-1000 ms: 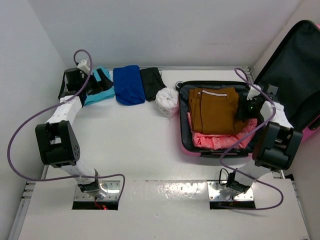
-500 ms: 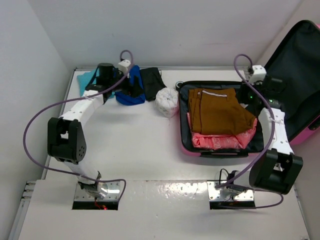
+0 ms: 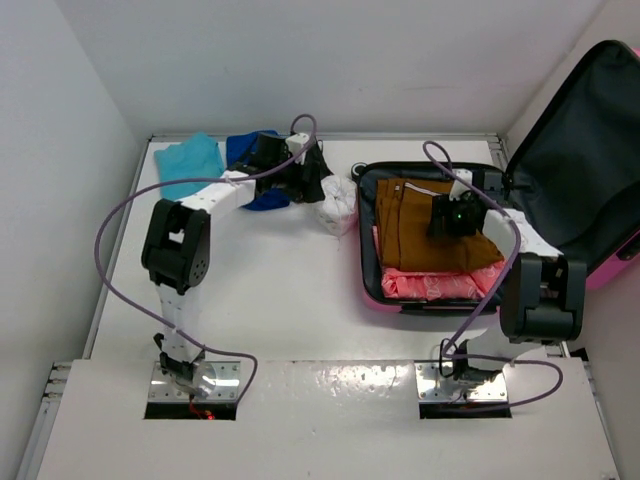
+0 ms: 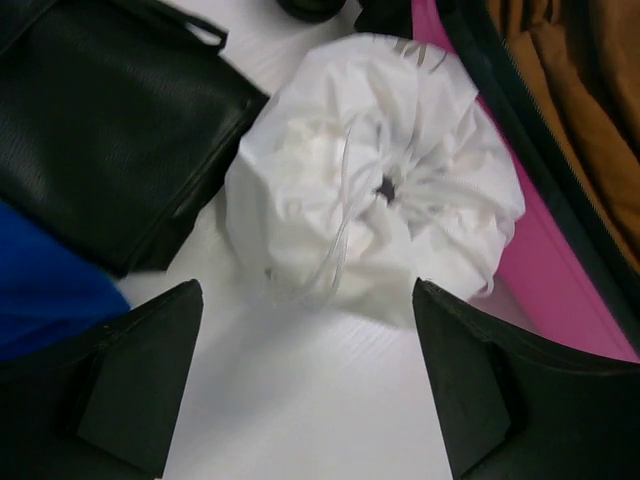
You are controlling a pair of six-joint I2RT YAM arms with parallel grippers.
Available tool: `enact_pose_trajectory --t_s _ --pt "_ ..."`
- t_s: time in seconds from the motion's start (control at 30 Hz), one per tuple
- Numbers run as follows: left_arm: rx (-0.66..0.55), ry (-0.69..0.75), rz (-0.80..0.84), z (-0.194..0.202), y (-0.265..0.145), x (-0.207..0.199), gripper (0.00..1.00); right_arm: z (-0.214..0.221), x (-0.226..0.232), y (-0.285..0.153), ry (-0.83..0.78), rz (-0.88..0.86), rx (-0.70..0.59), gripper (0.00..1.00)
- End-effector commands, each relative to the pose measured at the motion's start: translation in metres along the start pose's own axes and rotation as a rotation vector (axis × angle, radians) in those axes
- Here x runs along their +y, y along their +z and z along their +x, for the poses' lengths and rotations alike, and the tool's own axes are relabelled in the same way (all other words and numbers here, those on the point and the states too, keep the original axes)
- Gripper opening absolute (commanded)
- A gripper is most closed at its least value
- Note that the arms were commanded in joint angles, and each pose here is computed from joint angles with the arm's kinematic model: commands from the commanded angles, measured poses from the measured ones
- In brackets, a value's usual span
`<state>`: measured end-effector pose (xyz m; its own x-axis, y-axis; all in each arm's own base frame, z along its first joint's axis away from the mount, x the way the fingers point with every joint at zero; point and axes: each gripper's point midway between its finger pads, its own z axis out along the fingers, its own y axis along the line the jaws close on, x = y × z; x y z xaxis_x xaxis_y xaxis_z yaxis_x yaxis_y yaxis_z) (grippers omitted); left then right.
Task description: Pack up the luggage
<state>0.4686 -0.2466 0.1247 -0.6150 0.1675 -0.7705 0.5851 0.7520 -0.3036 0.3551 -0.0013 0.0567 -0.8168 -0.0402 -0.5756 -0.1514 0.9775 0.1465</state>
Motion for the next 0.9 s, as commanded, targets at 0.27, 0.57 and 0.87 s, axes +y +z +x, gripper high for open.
enact_pose_trajectory --t_s 0.27,0.57,0.87 --pt "0.023 -0.101 0.020 -0.004 0.059 -0.009 0.71 -0.099 0.076 -0.093 0.029 -0.274 -0.303 0.79" --pt "0.073 -0.095 0.017 0.019 0.050 -0.011 0.13 -0.137 0.139 -0.070 -0.045 -0.321 -0.338 0.85" --pt "-0.137 0.032 0.041 -0.032 -0.016 -0.037 0.00 -0.163 0.198 -0.018 -0.021 -0.282 -0.306 0.91"
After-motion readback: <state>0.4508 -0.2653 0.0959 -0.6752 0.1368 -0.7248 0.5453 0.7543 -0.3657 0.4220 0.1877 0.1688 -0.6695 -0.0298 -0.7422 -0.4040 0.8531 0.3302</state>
